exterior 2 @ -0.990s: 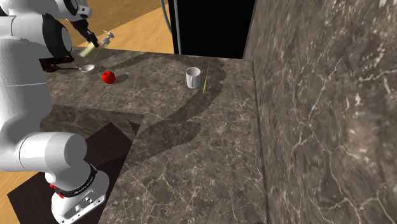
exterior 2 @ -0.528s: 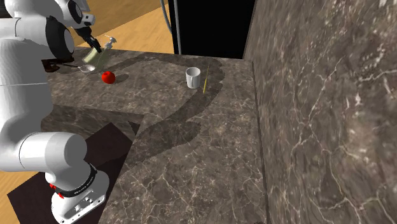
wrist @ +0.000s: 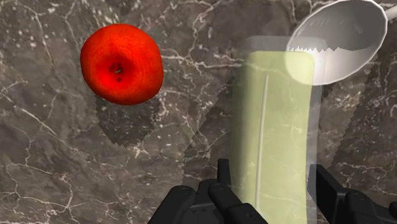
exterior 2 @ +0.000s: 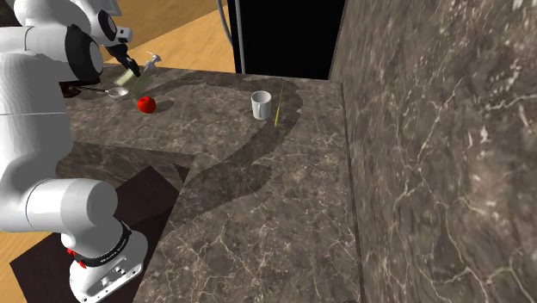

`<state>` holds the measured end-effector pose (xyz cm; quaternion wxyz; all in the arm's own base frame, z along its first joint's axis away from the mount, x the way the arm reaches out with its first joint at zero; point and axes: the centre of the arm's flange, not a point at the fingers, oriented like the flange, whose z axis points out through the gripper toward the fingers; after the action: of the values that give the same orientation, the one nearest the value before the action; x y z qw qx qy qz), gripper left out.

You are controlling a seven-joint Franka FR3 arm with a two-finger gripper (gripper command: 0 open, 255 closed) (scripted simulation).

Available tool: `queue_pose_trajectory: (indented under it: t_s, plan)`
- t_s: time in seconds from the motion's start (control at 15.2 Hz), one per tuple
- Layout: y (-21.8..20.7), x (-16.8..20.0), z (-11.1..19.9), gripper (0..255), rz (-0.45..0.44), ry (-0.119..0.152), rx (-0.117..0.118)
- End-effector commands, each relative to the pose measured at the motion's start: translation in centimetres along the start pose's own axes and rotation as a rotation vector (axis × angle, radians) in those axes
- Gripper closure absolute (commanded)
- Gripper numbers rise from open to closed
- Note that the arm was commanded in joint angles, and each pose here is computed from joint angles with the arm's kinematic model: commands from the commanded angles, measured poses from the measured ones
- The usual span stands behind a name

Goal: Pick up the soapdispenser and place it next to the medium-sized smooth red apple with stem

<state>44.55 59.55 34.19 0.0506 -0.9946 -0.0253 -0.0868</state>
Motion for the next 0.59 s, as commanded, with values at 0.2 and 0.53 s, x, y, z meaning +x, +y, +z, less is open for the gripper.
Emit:
queue_pose_trajectory:
  t_s: [0.2,0.53]
  plan:
    - [-0.04,-0.28,0.57,255,-0.002,-0.008,-0.006]
    - [0.01,-0.23,0.60,0,-0.002,-0.008,-0.006]
